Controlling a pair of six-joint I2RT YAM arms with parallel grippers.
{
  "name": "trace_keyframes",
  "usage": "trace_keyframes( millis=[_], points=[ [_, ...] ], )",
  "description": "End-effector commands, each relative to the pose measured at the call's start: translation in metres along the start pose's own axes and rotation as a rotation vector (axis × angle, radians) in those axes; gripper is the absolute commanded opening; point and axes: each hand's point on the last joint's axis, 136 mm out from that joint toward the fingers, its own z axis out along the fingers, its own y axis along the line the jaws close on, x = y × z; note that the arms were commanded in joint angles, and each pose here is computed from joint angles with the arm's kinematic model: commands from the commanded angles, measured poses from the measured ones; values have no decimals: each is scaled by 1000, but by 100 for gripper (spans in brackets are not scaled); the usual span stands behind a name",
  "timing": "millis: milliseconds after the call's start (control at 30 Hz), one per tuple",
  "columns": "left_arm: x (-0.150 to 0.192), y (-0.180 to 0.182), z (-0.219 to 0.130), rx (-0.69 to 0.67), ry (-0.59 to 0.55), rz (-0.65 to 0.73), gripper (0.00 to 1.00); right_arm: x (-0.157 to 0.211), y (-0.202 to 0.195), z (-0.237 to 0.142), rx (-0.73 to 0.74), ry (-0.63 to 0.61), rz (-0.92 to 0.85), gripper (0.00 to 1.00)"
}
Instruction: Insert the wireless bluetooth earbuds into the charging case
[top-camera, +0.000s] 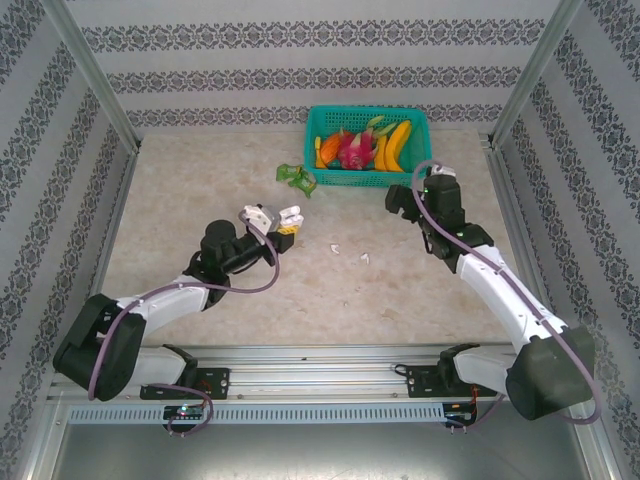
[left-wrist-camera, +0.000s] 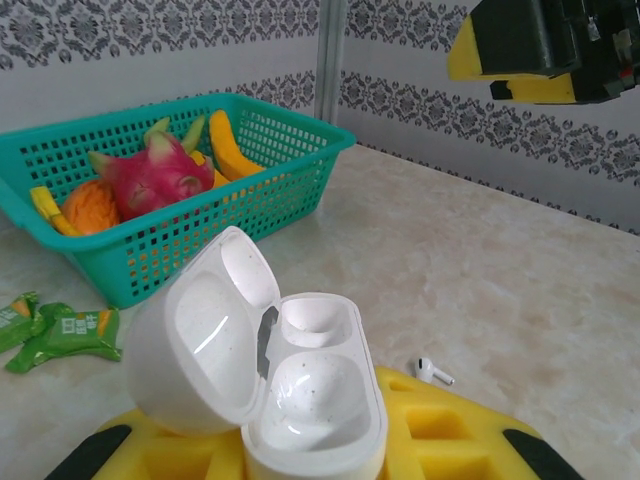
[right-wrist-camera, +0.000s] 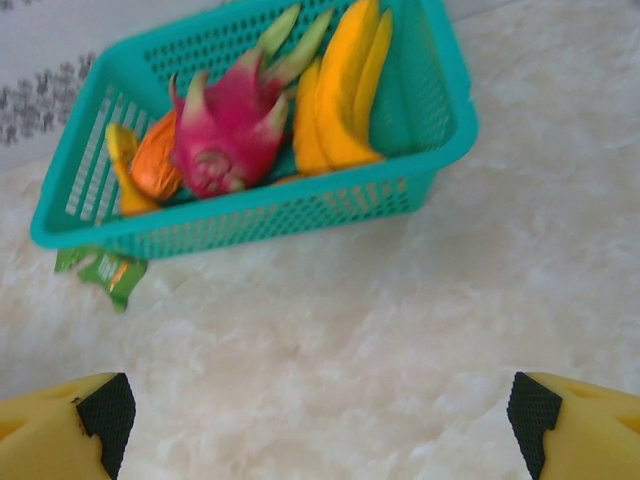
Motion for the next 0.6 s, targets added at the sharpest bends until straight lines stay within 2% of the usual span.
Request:
trace_keyframes(
  millis=[0, 133, 400, 567],
  points=[
    [-20, -11, 2, 4, -117, 92, 0, 24, 13, 3, 6, 84, -26, 98],
    [-21, -11, 0, -30, -164, 123, 0, 59, 40, 10, -64, 199, -74, 97],
    [-39, 1, -1, -138, -209, 231, 0, 115, 67, 34, -70, 399, -112, 83],
    [-47, 9, 1, -187, -196, 312, 0, 138, 79, 52, -48, 480, -132, 79]
  ],
)
